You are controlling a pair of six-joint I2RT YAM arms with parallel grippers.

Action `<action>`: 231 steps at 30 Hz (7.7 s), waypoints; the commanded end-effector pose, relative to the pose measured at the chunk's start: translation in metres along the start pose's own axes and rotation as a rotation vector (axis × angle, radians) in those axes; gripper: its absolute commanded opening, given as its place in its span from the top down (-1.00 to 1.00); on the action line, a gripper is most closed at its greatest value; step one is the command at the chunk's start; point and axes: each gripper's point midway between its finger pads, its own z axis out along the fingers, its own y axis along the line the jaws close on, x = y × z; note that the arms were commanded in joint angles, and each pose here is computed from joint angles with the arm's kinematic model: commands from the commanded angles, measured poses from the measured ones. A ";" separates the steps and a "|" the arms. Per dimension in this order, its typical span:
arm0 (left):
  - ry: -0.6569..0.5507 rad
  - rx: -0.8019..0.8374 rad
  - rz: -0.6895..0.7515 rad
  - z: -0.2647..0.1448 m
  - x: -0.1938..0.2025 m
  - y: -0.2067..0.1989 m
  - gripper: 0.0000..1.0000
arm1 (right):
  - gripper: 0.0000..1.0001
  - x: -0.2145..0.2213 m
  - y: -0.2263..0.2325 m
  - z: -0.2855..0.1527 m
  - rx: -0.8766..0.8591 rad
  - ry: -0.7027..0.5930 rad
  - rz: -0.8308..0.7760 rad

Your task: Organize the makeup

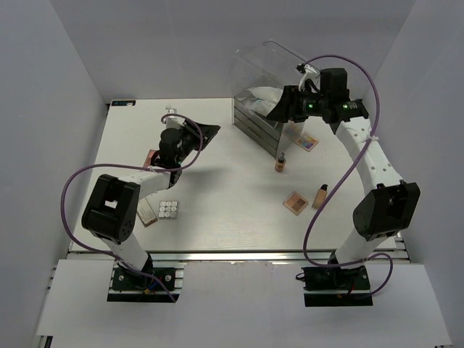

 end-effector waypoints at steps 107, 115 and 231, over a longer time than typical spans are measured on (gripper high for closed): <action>0.020 -0.280 0.299 0.014 -0.032 0.046 -0.67 | -0.23 0.128 -0.052 -0.061 0.006 0.168 -0.500; -0.095 -0.442 0.381 -0.054 -0.093 0.051 -0.96 | -0.26 0.172 -0.069 -0.069 -0.007 0.288 -0.661; -0.176 -0.760 0.460 -0.199 -0.131 0.070 -0.96 | -0.56 0.079 -0.062 0.113 0.493 0.179 -0.836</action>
